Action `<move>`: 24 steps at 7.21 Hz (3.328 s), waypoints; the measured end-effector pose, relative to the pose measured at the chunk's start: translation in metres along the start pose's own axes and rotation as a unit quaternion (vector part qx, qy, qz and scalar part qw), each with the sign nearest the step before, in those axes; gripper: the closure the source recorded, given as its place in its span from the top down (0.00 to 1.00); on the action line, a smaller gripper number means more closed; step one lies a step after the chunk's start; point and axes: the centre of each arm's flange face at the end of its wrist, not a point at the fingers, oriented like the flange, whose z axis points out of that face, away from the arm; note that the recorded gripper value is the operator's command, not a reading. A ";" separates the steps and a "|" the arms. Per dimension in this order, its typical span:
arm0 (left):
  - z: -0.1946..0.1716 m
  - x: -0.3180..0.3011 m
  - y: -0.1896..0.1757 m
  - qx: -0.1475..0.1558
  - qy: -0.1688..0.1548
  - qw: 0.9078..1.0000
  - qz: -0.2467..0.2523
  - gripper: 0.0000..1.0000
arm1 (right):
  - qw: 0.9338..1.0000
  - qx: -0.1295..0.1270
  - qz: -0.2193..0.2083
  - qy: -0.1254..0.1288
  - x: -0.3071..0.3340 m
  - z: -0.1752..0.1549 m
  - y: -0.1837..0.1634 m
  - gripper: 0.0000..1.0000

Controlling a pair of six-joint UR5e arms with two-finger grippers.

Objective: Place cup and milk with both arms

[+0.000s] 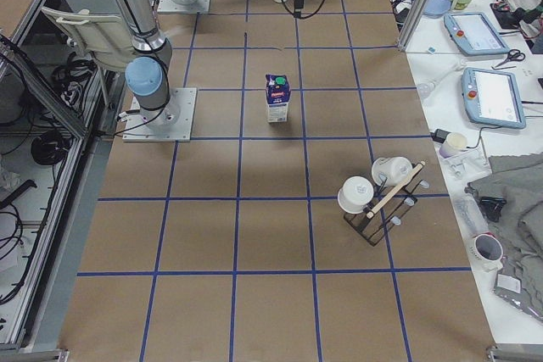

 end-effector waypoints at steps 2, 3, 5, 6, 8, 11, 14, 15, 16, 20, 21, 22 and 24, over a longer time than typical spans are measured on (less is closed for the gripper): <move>0.009 0.001 -0.007 -0.002 0.001 1.000 0.000 0.05 | 1.000 0.000 0.000 0.000 0.000 0.000 0.000 1.00; 0.011 0.002 -0.010 -0.001 0.002 1.000 -0.001 0.00 | 1.000 0.000 0.000 0.000 0.000 0.000 0.000 1.00; 0.011 0.003 -0.012 0.001 0.005 1.000 -0.002 0.00 | 1.000 0.000 0.000 0.001 0.000 0.000 0.000 1.00; 0.011 0.004 -0.012 0.002 0.006 1.000 -0.002 0.00 | 1.000 0.000 0.000 0.001 0.000 0.000 0.000 1.00; 0.000 0.007 -0.013 0.014 0.008 1.000 -0.006 0.00 | 1.000 0.000 0.000 0.001 0.000 0.000 0.000 1.00; -0.060 0.067 -0.002 0.073 0.022 0.995 -0.063 0.00 | 1.000 -0.001 -0.001 0.001 0.000 0.001 0.000 1.00; -0.086 0.170 0.046 0.085 0.076 0.987 -0.109 0.00 | 1.000 -0.001 -0.001 0.001 0.000 0.001 -0.001 1.00; -0.077 0.199 0.063 0.075 0.086 0.986 -0.122 0.00 | 1.000 -0.001 -0.001 0.001 0.000 0.001 -0.001 1.00; -0.063 0.225 0.075 0.068 0.093 0.984 -0.137 0.00 | 1.000 -0.001 -0.001 0.001 0.000 0.001 0.000 1.00; -0.006 0.299 0.089 0.046 0.131 0.973 -0.185 0.00 | 1.000 -0.002 -0.001 0.001 0.000 0.002 0.000 1.00; 0.000 0.312 0.093 0.044 0.133 0.970 -0.198 0.00 | 1.000 -0.002 -0.001 0.001 0.000 0.002 0.000 1.00; 0.002 0.324 0.098 0.043 0.136 0.967 -0.212 0.00 | 1.000 -0.002 0.000 0.001 0.000 0.002 0.000 1.00; 0.010 0.341 0.103 0.040 0.134 0.964 -0.227 0.28 | 1.000 -0.002 0.000 0.001 0.000 0.002 0.000 1.00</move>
